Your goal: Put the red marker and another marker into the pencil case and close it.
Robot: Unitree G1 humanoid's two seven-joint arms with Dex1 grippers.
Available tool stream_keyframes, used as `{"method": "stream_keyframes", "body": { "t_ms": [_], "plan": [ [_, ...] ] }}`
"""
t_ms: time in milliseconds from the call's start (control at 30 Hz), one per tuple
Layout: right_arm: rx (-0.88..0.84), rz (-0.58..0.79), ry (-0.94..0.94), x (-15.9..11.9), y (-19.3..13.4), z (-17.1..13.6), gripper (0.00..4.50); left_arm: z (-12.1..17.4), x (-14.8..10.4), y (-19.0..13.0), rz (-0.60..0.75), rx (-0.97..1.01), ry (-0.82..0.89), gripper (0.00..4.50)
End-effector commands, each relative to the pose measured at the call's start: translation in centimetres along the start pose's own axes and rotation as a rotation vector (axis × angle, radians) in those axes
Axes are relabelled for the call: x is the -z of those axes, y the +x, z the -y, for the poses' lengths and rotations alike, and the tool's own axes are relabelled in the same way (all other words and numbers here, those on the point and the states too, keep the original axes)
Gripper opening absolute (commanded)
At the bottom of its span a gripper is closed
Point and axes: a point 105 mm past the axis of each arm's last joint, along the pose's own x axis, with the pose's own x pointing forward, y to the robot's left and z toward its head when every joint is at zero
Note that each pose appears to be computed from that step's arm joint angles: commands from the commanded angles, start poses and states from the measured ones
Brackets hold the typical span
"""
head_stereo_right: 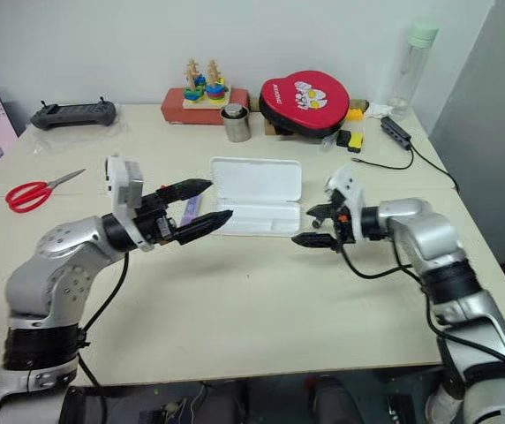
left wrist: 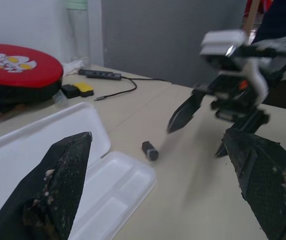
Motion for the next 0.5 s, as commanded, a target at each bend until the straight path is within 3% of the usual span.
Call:
{"method": "stream_keyframes", "body": {
  "t_ms": [33, 233, 500],
  "plan": [
    [-0.008, -0.023, -0.147, -1.7, 2.5, 0.8, 4.46, 0.4, -0.5, 0.3, 0.008, 0.022, 0.041, 4.5],
    [-0.078, -0.052, -0.164, -1.5, 5.2, 0.1, 4.46, -0.1, 0.1, -0.5, -0.016, -0.032, 0.05, 4.5],
    [-0.08, -0.155, -0.17, 1.3, 6.5, -0.1, 4.46, -0.9, -0.3, -1.4, -0.005, -0.099, 0.071, 4.5]
  ]
}}
